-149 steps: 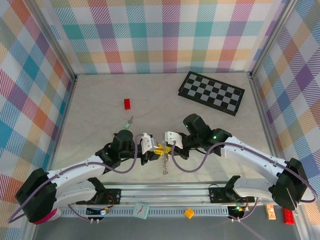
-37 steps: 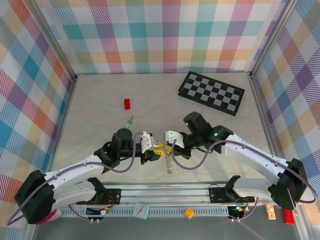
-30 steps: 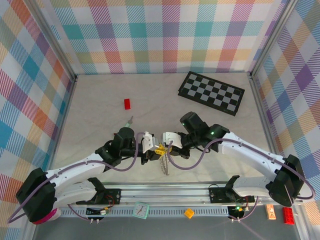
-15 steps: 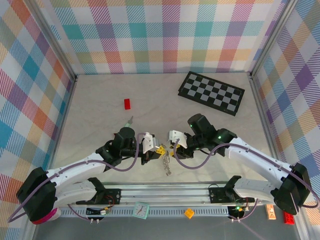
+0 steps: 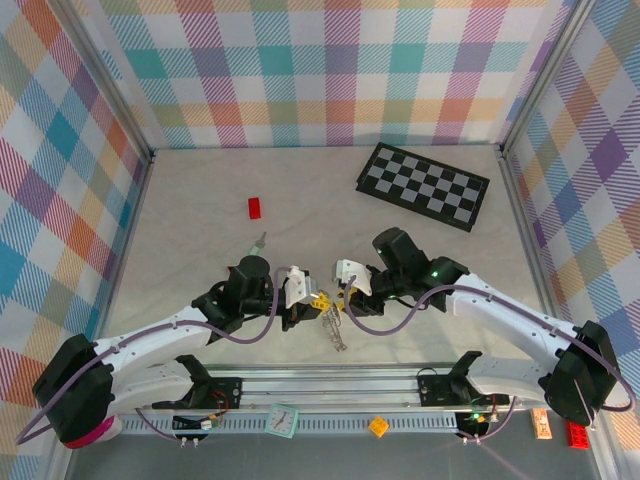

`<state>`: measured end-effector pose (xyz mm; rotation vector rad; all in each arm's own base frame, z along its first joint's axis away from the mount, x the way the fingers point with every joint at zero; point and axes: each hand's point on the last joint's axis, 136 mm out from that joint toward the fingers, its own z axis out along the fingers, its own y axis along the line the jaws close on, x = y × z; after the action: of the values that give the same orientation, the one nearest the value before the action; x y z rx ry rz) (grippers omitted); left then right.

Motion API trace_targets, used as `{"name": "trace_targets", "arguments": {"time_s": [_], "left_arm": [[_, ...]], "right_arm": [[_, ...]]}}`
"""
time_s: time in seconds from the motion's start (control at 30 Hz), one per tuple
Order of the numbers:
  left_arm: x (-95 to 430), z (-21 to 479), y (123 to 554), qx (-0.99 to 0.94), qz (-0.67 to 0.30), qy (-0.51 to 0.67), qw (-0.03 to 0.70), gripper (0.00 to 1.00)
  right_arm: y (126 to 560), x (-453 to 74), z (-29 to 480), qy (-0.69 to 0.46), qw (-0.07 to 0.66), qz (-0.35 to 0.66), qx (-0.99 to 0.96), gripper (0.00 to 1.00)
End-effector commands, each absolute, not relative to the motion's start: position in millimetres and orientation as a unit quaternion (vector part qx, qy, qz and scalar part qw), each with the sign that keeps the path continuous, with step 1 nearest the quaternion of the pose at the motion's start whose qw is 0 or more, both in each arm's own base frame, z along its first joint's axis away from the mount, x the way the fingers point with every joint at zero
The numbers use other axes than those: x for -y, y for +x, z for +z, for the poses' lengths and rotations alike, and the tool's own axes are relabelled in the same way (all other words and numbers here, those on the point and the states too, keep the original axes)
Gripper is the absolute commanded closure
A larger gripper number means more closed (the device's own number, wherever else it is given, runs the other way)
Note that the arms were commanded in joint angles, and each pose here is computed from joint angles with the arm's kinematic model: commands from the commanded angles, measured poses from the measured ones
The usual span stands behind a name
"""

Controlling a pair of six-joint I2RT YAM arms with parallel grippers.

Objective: Put the keys on the keyring

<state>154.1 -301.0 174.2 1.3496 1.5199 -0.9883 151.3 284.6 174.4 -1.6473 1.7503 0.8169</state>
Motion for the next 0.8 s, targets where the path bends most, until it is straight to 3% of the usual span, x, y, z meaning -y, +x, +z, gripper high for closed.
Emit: {"name": "trace_targets", "arguments": {"time_s": [0.0, 0.2, 0.47, 0.77], "left_arm": [[305.3, 190.7, 148.8, -0.571, -0.404, 0.55, 0.457, 1.0], [305.0, 191.1, 148.2, -0.569, -0.405, 0.55, 0.459, 1.0], [303.6, 188.7, 147.9, -0.571, -0.402, 0.549, 0.459, 1.0], [303.8, 193.1, 146.4, -0.56, -0.411, 0.543, 0.471, 1.0]], "right_arm": [[147.2, -290.2, 178.0, -0.624, 0.295, 0.327, -0.646, 0.76], [146.2, -291.2, 177.4, -0.629, 0.291, 0.329, -0.641, 0.82], [148.5, -283.1, 175.5, -0.632, 0.292, 0.304, -0.65, 1.0], [157.6, -278.2, 147.8, -0.614, 0.249, 0.287, -0.692, 1.0]]}}
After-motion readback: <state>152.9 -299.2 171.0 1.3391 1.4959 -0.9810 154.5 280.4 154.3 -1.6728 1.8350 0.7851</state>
